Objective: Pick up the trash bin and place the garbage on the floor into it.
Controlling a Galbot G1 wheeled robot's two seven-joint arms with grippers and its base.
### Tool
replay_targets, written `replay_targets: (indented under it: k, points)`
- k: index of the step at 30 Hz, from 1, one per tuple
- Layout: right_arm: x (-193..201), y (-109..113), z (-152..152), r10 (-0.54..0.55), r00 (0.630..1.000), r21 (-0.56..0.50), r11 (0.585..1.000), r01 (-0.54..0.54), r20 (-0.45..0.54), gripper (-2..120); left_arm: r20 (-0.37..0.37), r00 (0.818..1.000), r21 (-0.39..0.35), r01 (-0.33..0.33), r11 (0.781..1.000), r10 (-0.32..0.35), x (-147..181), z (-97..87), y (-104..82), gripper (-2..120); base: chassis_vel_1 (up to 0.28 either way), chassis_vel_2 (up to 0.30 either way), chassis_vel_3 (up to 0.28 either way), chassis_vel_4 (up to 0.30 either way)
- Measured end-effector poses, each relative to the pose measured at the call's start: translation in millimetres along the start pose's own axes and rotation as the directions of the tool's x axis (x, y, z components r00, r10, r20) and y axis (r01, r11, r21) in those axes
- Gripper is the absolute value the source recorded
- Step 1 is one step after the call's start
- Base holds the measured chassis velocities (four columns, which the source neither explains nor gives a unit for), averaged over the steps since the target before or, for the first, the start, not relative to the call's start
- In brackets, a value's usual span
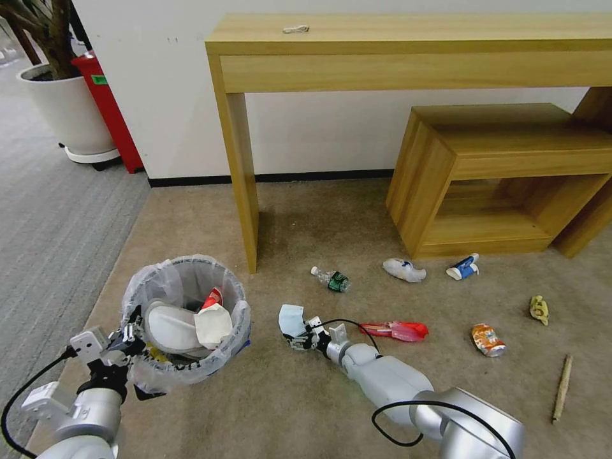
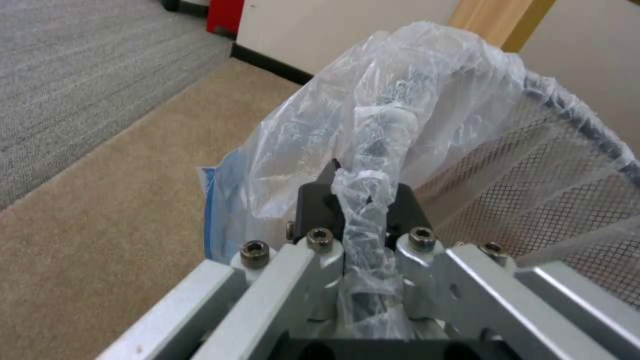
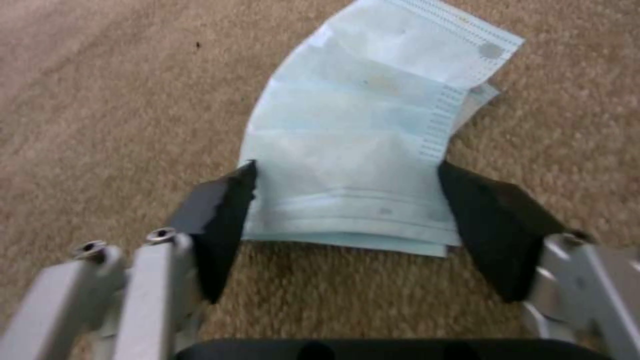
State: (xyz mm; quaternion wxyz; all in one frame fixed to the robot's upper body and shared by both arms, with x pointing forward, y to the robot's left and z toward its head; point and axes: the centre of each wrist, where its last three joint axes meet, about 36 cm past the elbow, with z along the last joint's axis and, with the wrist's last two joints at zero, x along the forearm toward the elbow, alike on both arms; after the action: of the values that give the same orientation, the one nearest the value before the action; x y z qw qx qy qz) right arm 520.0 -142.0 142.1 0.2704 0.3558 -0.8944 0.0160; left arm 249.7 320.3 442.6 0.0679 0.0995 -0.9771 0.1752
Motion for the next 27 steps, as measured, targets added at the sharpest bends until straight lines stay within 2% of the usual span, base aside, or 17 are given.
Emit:
replay_targets:
  k: [2, 5, 6, 10, 11, 14, 15, 18, 27]
  points:
    - [0.4, -0.2, 0.6, -0.001, 1.000, 0.005, 1.000, 0.001, -0.001, 64, 0.002, 1.000, 0.000, -0.001, 1.000, 0.001, 0.1, -0.2, -0.2, 3, 0.000, 0.000, 0.000, 0.000]
    - [2.3, -1.1, 3.6, -0.001, 1.000, 0.015, 1.000, 0.001, 0.000, 50, 0.003, 1.000, 0.001, -0.003, 1.000, 0.003, 0.2, 0.3, -0.7, 3, 0.000, 0.000, 0.000, 0.000]
    - [2.3, -1.1, 3.6, -0.001, 1.000, 0.015, 1.000, 0.001, 0.000, 50, 0.003, 1.000, 0.001, -0.003, 1.000, 0.003, 0.2, 0.3, -0.7, 3, 0.000, 0.000, 0.000, 0.000]
    - [5.2, -3.7, 6.3, -0.002, 1.000, 0.029, 1.000, 0.002, 0.001, 30, 0.004, 1.000, 0.002, -0.006, 1.000, 0.006, 0.2, 1.6, -1.4, 3, 0.000, 0.000, 0.000, 0.000]
    - [5.2, -3.7, 6.3, -0.002, 1.000, 0.029, 1.000, 0.002, 0.001, 30, 0.004, 1.000, 0.002, -0.006, 1.000, 0.006, 0.2, 1.6, -1.4, 3, 0.000, 0.000, 0.000, 0.000]
    - [7.5, -6.0, 8.3, -0.011, 1.000, 0.037, 0.999, 0.011, 0.001, 17, 0.004, 1.000, 0.003, -0.007, 1.000, 0.007, -0.5, 2.8, -1.6, 3, 0.000, 0.000, 0.000, 0.000]
    - [7.5, -6.0, 8.3, -0.011, 1.000, 0.037, 0.999, 0.011, 0.001, 17, 0.004, 1.000, 0.003, -0.007, 1.000, 0.007, -0.5, 2.8, -1.6, 3, 0.000, 0.000, 0.000, 0.000]
    - [8.3, -6.1, 9.6, -0.019, 1.000, 0.042, 0.999, 0.019, 0.003, 3, 0.003, 1.000, 0.003, -0.007, 1.000, 0.007, -1.4, 3.7, -1.3, 3, 0.000, 0.000, 0.000, 0.000]
    - [8.3, -5.6, 7.8, -0.055, 0.998, 0.050, 0.997, 0.053, 0.039, 0, -0.001, 1.000, 0.003, -0.002, 1.000, 0.002, -2.6, 6.7, 0.7, 3, 0.000, 0.000, 0.000, 0.000]
